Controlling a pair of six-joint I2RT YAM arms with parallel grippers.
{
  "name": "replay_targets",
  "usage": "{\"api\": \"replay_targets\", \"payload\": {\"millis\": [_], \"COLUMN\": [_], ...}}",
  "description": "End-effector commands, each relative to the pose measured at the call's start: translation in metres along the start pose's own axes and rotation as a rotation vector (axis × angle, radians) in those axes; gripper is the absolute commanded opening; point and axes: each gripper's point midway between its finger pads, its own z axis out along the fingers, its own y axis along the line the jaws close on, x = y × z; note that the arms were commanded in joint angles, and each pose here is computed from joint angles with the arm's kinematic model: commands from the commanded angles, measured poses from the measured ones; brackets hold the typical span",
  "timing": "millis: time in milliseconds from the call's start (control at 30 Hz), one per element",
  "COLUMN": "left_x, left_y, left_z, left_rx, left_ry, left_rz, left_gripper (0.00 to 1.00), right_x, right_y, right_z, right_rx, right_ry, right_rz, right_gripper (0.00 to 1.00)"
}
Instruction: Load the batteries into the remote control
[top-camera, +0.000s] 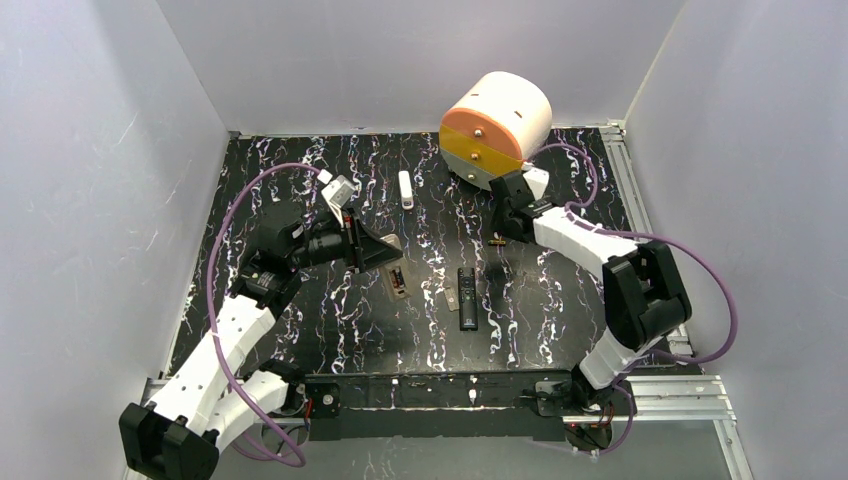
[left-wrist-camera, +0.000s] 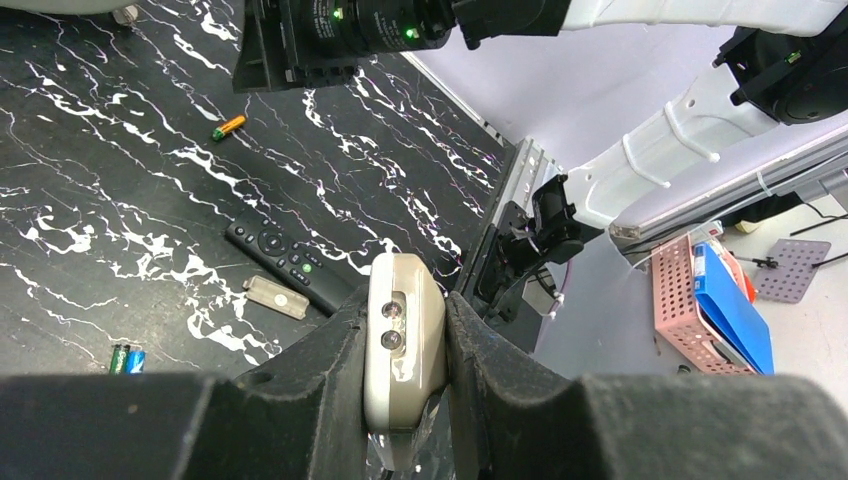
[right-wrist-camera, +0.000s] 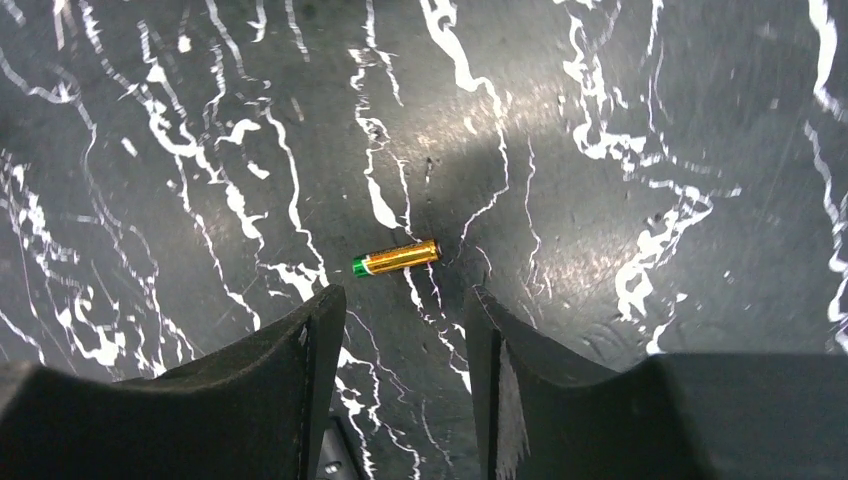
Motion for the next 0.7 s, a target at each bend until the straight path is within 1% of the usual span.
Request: {"api": "replay_targets", "payload": {"millis": [0, 100, 233, 433, 667], "left_x": [-0.006, -0.003, 0.000, 0.003, 0.005], "left_y": [-0.001, 0.001, 0.002, 0.001, 0.001], "left_z": [-0.001, -0.001, 0.000, -0.002, -0.002], "left_rx": [0.000, -0.004, 0.001, 0.010, 0.013], "left_ry": [-0.024, -0.020, -0.017, -0.014, -0.009], "left_rz": [0.029, 0.029, 0.032, 0.041, 0.041], "left_gripper": [0.00, 0.00, 0.00, 0.00, 0.00], "right_x": [0.006, 0.009, 0.019, 0.034, 0.035], "right_y": [-0.009, -0.011, -0.012, -0.008, -0.006], "right_z": [0.008, 0.014, 0.022, 0.031, 0.039], "right_rx": [0.125, 0.172, 0.219, 0.250, 0.273], "right_ry": [-0.013, -0.011, 0.011, 0.028, 0.028], "right_rz": [0.296, 0.297, 0.318, 0.339, 0.334], "right_gripper": [0.55, 0.58, 0.59, 0.59, 0.59]}}
